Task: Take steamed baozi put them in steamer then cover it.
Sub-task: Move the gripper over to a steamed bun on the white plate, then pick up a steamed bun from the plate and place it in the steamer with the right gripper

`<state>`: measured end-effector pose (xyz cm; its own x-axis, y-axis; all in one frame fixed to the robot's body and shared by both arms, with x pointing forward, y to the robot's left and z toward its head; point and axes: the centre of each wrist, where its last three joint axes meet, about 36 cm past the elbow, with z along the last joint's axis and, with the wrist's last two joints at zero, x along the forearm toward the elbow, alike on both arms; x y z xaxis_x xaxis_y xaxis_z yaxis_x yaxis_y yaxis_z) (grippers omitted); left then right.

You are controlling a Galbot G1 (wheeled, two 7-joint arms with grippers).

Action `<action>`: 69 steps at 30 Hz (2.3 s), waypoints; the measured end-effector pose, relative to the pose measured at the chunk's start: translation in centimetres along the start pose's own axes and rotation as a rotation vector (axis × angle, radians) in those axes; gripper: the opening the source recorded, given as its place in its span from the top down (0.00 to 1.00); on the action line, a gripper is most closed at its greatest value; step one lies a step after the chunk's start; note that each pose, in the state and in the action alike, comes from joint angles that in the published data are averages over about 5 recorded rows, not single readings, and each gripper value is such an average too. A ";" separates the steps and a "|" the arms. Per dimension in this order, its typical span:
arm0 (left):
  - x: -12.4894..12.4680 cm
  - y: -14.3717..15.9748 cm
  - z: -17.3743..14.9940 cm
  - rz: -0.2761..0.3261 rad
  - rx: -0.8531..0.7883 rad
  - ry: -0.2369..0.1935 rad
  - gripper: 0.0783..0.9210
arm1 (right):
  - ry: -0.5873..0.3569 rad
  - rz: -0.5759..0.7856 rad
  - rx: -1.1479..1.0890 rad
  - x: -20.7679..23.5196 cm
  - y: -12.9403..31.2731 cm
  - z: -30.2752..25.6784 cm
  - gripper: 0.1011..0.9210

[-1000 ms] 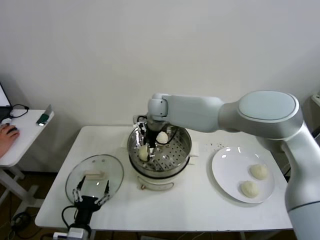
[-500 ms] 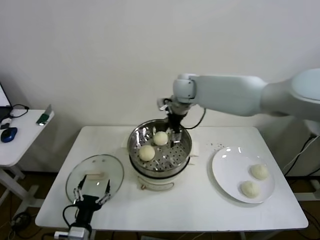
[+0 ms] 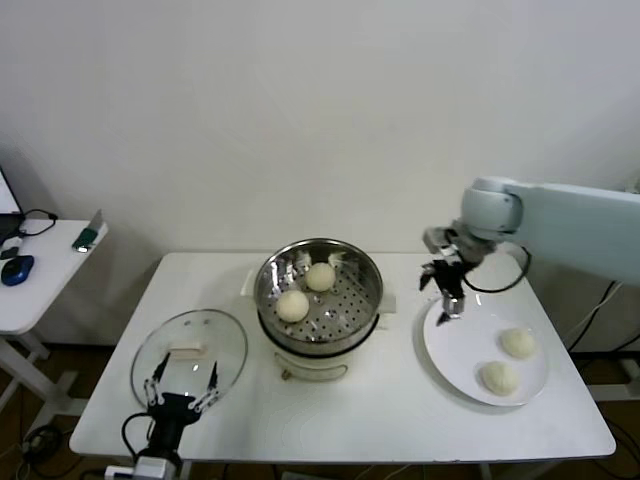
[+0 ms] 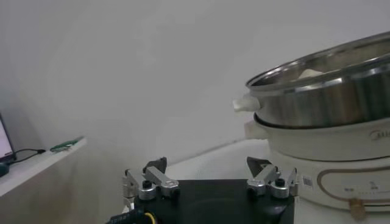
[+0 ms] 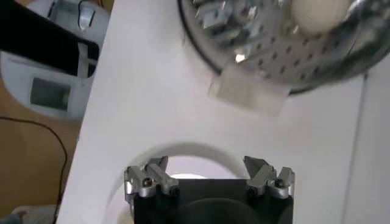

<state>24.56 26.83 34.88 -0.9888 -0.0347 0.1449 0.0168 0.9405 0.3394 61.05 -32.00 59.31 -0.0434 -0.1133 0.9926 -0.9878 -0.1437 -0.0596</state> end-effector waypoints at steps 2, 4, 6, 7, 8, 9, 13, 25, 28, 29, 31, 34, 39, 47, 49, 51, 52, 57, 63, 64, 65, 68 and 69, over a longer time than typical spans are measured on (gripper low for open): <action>0.1 0.0 0.0 -0.002 -0.002 0.004 0.12 | 0.008 -0.006 -0.016 -1.4 1.1 1.8 0.12; 0.2 0.1 0.1 -0.003 -0.004 0.008 0.12 | 0.016 -0.013 -0.032 -2.7 2.2 3.5 0.12; 0.3 0.1 0.2 -0.005 -0.005 0.011 0.12 | 0.027 -0.019 -0.046 -3.9 3.1 4.9 0.12; 0.3 0.1 0.2 -0.006 -0.005 0.013 0.12 | 0.033 -0.022 -0.051 -4.5 3.5 5.5 0.12; 0.3 0.1 0.2 -0.007 -0.006 0.015 0.12 | 0.039 -0.024 -0.056 -5.0 3.9 6.1 0.12; 0.3 0.2 0.3 -0.007 -0.006 0.017 0.12 | 0.045 -0.026 -0.061 -5.5 4.3 6.7 0.12; 0.4 0.1 0.4 -0.010 -0.009 0.024 0.12 | 0.069 -0.034 -0.077 -7.2 5.3 8.4 0.12; 0.6 0.1 0.9 -0.017 -0.014 0.042 0.12 | 0.118 -0.061 -0.103 -10.9 6.5 10.8 0.12; 0.6 0.1 0.9 -0.017 -0.015 0.044 0.12 | 0.123 -0.066 -0.102 -11.4 6.3 10.9 0.12; 0.6 0.1 0.9 -0.017 -0.015 0.044 0.12 | 0.123 -0.068 -0.101 -11.6 6.3 10.9 0.12; 0.6 0.1 1.0 -0.017 -0.015 0.045 0.12 | 0.124 -0.071 -0.098 -11.8 6.1 10.9 0.12; 0.7 0.0 1.0 -0.017 -0.015 0.047 0.12 | 0.125 -0.076 -0.092 -12.2 5.9 10.9 0.15; 0.7 0.1 1.0 -0.018 -0.016 0.048 0.12 | 0.126 -0.083 -0.080 -12.5 5.6 10.7 0.26; 0.8 0.0 1.1 -0.018 -0.018 0.050 0.12 | 0.121 -0.082 -0.053 -12.2 4.9 10.5 0.31; 0.8 0.1 1.1 -0.018 -0.018 0.051 0.12 | 0.118 -0.079 -0.034 -11.8 4.5 10.3 0.31; 0.9 0.1 1.2 -0.018 -0.019 0.051 0.12 | 0.115 -0.074 -0.001 -11.0 3.9 9.9 0.31; 0.9 0.1 1.2 -0.018 -0.019 0.052 0.12 | 0.115 -0.070 0.019 -10.6 3.5 9.7 0.31; 0.9 0.0 1.1 -0.016 -0.019 0.050 0.12 | 0.118 -0.043 0.168 -6.7 0.7 8.1 0.31; 0.9 -0.1 1.0 -0.013 -0.019 0.050 0.12 | 0.123 0.005 0.421 0.5 -4.0 3.6 0.31; 0.9 -0.2 1.0 -0.013 -0.018 0.050 0.12 | 0.123 0.013 0.465 1.8 -4.6 2.6 0.31; 0.9 -0.2 1.0 -0.012 -0.018 0.050 0.12 | 0.123 0.021 0.511 3.0 -5.2 1.5 0.31; 0.8 -0.4 0.9 -0.009 -0.017 0.050 0.12 | 0.127 0.038 0.643 6.1 -6.7 -2.2 0.31; 0.7 -0.5 0.9 -0.008 -0.016 0.049 0.12 | 0.129 0.041 0.685 7.0 -7.0 -3.4 0.31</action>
<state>23.71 26.63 33.96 -0.9804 -0.0594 0.1877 0.0114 0.9346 0.3556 67.19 -28.46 66.99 -0.1379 -0.0200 0.9902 -0.6704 -0.7341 -0.1082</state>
